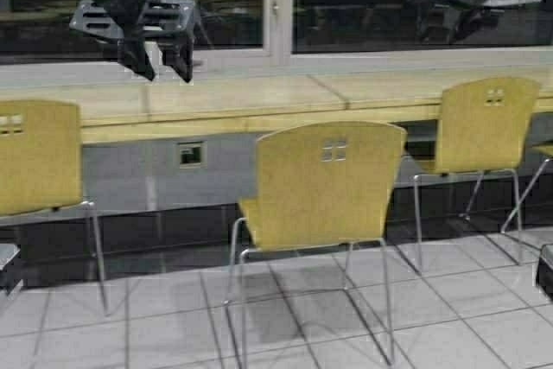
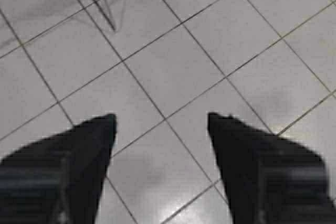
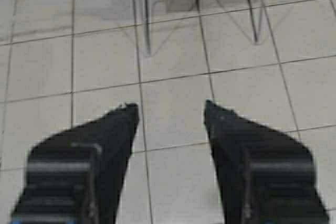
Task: Push the chairs under the table
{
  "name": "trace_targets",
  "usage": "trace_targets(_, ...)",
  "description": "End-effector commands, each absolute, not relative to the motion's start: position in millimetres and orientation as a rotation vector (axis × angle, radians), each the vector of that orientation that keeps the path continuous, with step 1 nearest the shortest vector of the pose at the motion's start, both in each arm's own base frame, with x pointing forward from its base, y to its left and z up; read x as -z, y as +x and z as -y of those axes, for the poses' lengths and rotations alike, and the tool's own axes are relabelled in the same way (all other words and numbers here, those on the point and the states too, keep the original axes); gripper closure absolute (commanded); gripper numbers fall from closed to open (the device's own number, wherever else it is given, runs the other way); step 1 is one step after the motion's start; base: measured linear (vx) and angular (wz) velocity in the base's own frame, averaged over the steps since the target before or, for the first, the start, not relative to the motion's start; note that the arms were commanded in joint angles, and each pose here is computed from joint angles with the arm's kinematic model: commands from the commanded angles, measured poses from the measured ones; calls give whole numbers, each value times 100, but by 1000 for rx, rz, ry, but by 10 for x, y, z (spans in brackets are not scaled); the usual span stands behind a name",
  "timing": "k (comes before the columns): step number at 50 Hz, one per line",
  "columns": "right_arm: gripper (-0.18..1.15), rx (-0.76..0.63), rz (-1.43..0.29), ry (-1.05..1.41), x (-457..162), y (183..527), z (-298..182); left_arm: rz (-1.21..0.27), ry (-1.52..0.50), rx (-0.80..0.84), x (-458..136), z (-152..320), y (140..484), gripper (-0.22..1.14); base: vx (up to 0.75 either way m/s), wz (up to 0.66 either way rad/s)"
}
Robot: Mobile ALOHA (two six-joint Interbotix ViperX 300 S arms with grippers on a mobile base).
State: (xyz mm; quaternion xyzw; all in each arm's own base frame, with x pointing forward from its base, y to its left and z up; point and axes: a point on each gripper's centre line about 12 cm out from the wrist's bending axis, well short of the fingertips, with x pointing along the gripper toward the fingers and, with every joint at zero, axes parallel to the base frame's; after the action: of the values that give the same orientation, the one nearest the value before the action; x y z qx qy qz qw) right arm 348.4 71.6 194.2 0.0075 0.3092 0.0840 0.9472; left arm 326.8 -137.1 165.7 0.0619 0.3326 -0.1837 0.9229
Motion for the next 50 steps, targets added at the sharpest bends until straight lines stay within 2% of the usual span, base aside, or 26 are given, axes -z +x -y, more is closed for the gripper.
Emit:
trace_targets(1, 17, -173, -591, 31, -2083, 3521, -735, -641, 118, 380, -1796, 1390, 3313, 2, 22, -17)
trace_targets(35, 16, -139, -654, 120, -2011, 3558, -741, -673, 98, 369, -1724, 1398, 3320, 2, 28, -11)
trace_targets(43, 17, -111, -675, 164, -1948, 3567, -703, -716, -27, 321, -1675, 1394, 3306, 2, 31, -8)
trace_targets(50, 16, -71, -710, 255, -1794, 3642, -707, -791, -237, 225, -1469, 1411, 3363, 2, 30, -10)
